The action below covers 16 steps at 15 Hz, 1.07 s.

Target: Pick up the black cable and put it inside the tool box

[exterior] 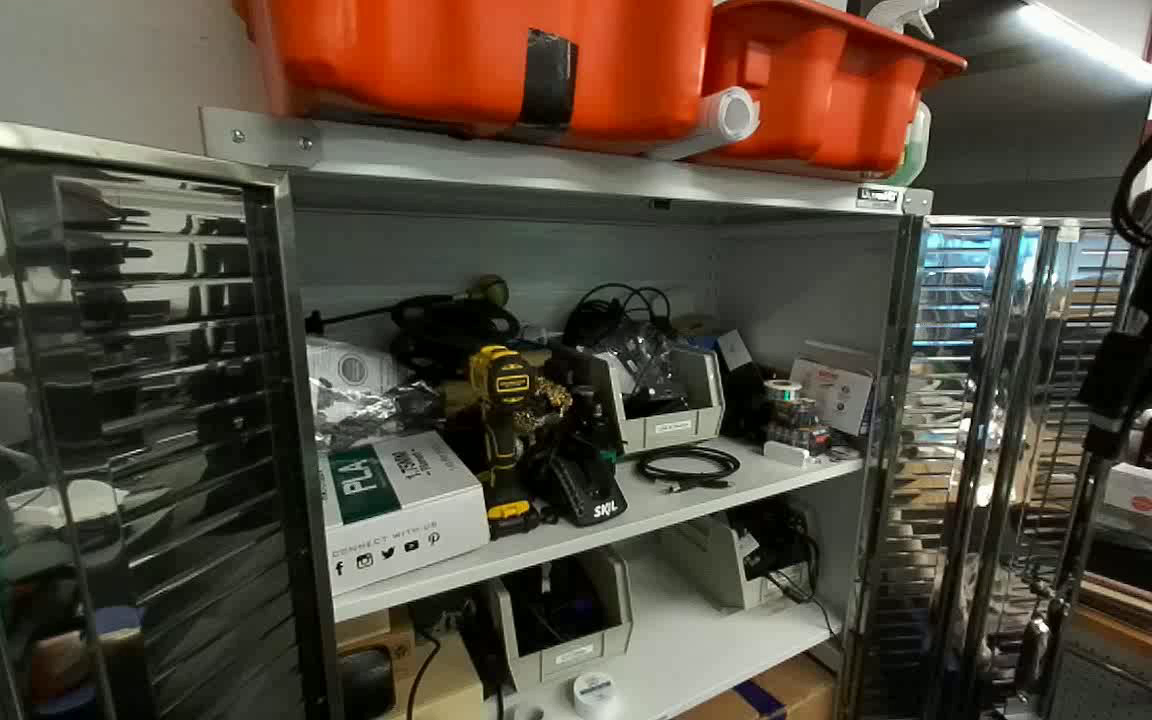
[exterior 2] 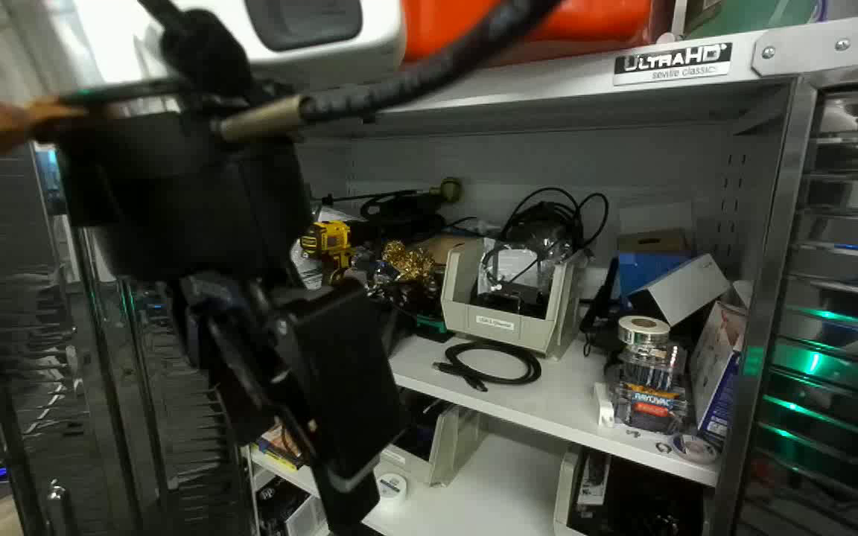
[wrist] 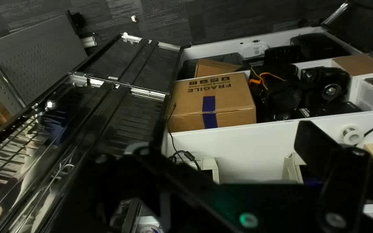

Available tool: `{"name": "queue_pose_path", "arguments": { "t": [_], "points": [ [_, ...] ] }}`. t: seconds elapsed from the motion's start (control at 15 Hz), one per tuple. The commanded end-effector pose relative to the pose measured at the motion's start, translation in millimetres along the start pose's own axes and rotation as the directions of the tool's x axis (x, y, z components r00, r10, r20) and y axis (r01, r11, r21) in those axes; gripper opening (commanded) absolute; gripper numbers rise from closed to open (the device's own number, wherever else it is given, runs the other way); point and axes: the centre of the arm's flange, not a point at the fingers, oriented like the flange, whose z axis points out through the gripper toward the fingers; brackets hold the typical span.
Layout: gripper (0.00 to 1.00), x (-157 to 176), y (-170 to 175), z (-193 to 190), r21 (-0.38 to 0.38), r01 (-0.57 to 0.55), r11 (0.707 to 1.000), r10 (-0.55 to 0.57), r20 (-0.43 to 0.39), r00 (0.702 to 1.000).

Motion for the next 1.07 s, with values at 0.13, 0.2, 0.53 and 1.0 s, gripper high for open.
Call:
{"name": "queue_pose_path", "arguments": {
  "t": [0.13,0.2,0.53,1.0],
  "points": [
    [1.0,1,1,-5,-0.002,-0.002,1.0,0.002,-0.011,1.0],
    [1.0,1,1,-5,-0.002,-0.002,1.0,0.002,-0.012,1.0],
    [1.0,1,1,-5,-0.002,-0.002,1.0,0.002,-0.013,1.0],
    [1.0,22,3,11,0.0,-0.013,1.0,0.013,-0.023,1.0]
  ]
}}
